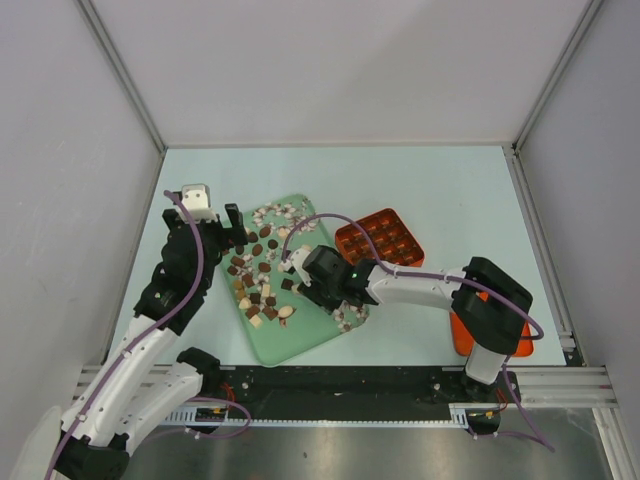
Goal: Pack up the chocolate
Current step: Adjust the fake chocolate on the plate.
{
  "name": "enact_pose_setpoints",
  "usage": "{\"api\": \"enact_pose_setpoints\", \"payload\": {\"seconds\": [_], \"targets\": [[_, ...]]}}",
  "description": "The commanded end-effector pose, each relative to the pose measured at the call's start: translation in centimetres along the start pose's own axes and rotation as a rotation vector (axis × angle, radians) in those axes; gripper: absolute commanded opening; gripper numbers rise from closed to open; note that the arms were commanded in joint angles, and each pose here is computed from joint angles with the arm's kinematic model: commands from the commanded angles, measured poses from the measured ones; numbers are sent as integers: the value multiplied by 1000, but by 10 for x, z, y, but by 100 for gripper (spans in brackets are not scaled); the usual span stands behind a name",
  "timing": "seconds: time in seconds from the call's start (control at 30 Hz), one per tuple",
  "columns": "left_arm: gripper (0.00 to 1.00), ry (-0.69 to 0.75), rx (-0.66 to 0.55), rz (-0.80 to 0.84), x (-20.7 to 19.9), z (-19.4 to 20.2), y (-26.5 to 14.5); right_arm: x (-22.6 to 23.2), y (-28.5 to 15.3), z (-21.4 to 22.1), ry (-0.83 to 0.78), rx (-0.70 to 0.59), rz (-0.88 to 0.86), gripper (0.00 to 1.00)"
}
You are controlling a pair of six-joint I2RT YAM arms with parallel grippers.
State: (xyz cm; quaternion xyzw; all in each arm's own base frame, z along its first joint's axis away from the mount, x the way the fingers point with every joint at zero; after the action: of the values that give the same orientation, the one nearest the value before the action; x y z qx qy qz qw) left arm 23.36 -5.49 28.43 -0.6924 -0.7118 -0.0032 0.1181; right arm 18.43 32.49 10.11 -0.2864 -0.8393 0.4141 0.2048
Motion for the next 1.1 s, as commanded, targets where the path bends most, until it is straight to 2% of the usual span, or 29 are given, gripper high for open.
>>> {"api": "enact_pose_setpoints", "payload": {"seconds": [0.0, 0.2, 0.3, 0.63, 0.9, 1.07], "targets": [[100, 12, -27, 5, 1, -4, 0, 3, 6, -4, -2, -21, -11, 39], [100, 12, -27, 8, 0, -5, 1, 7, 8, -5, -3, -28, -21, 40], [100, 12, -27, 8, 0, -5, 1, 6, 9, -5, 1, -32, -12, 37], [100, 9, -33, 7, 1, -6, 0, 4, -2, -6, 8, -36, 9, 9], [99, 8, -35, 7, 1, -6, -1, 6, -27, -14, 26, -81, 25, 6], [100, 6, -36, 10, 1, -6, -1, -2, -31, -25, 121, -145, 79, 5]]}}
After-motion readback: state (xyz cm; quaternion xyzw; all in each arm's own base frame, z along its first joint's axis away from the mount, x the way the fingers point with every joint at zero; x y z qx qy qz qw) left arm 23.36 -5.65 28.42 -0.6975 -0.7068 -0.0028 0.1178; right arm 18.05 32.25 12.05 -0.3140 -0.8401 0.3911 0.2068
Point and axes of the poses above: each gripper's point midway between its finger pads, its own y axis out along the fingers, its own x axis along the line the jaws close on, z = x × y, the point moved 6 cm from there along -y, back along the fingers, and after that the axes turned 14 degrees about y, right-handed, at the moved point
